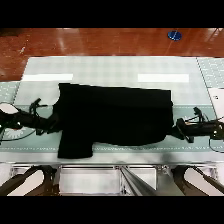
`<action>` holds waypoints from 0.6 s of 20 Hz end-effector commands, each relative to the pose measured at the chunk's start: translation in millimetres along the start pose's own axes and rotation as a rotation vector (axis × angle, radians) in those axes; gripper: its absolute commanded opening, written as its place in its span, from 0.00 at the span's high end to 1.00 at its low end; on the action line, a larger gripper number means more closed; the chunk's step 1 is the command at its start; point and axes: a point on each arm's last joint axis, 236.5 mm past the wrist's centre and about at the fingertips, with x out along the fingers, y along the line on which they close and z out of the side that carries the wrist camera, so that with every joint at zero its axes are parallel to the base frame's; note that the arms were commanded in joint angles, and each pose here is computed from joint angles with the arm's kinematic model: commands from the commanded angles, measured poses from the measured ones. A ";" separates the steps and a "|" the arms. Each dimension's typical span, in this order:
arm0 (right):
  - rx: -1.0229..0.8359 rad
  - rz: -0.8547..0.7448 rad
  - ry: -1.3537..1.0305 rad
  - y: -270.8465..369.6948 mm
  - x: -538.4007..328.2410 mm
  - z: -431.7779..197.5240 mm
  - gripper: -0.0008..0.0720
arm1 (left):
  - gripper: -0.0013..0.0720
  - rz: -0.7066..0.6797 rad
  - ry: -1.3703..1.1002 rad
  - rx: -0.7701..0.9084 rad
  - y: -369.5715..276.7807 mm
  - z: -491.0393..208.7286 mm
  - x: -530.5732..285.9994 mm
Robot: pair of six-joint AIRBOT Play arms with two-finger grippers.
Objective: Fold the shirts.
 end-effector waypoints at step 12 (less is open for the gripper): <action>-0.206 0.014 -0.107 90.6 -36.0 121.7 0.95 | 0.96 -0.140 -0.169 0.110 -100.1 162.0 -65.4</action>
